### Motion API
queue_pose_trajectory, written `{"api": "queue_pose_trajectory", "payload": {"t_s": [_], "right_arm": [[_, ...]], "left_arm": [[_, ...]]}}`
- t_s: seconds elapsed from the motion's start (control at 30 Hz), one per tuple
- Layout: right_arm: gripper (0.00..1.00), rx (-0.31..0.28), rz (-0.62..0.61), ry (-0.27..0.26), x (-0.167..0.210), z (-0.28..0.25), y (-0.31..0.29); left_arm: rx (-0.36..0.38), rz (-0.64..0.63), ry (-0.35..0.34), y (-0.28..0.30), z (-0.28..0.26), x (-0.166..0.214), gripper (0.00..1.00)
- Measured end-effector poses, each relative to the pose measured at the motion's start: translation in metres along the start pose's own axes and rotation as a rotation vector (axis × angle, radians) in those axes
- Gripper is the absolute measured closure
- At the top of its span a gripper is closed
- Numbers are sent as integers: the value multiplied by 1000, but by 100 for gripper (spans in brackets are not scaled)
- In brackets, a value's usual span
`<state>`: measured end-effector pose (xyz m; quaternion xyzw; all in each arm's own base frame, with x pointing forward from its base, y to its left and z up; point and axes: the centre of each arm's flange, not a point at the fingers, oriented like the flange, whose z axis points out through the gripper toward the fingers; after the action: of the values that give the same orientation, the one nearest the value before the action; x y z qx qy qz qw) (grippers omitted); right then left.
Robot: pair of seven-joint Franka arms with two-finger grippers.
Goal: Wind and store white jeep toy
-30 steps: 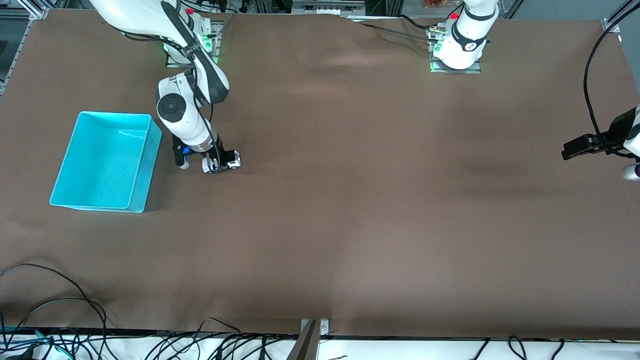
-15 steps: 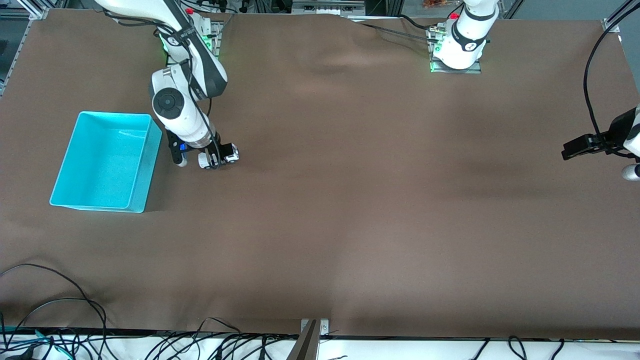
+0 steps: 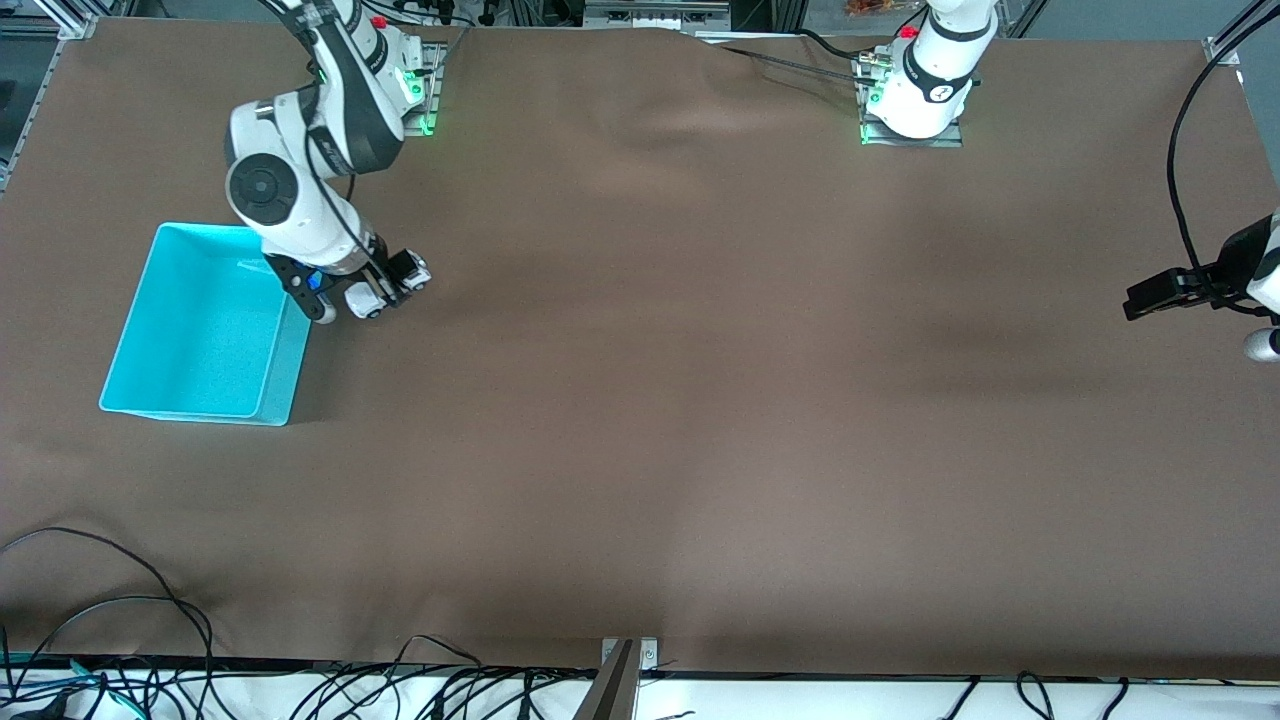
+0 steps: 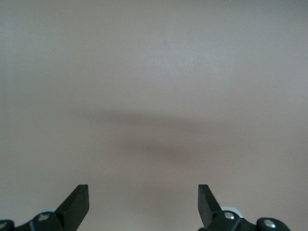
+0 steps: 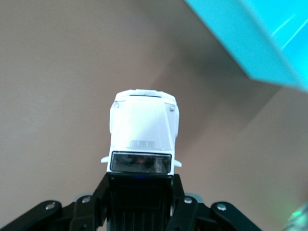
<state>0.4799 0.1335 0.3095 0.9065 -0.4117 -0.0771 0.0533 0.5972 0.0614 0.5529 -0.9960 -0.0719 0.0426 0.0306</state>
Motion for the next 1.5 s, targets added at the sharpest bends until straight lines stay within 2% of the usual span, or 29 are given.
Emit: {"api": "queue_pose_trajectory", "payload": {"t_s": [0.33,0.57,0.77,1.03,1.5], "right_arm": [[48,-60,-150,-79,49,-32,63],[48,-31,-241,-121,95,-43,112],[48,-17,-324,-133,138,-39,156],[48,-8,-393,-104,178,-29,199],[48,-22,-510,-49,222,32,211]], "left_arm": [[0,0,0,0,0,0,0],[0,0,0,0,0,0,0],[0,1,-2,0,0,0,0],[1,10,-6,6,-1,-2,0],[1,14,-9,8,-1,-2,0]]}}
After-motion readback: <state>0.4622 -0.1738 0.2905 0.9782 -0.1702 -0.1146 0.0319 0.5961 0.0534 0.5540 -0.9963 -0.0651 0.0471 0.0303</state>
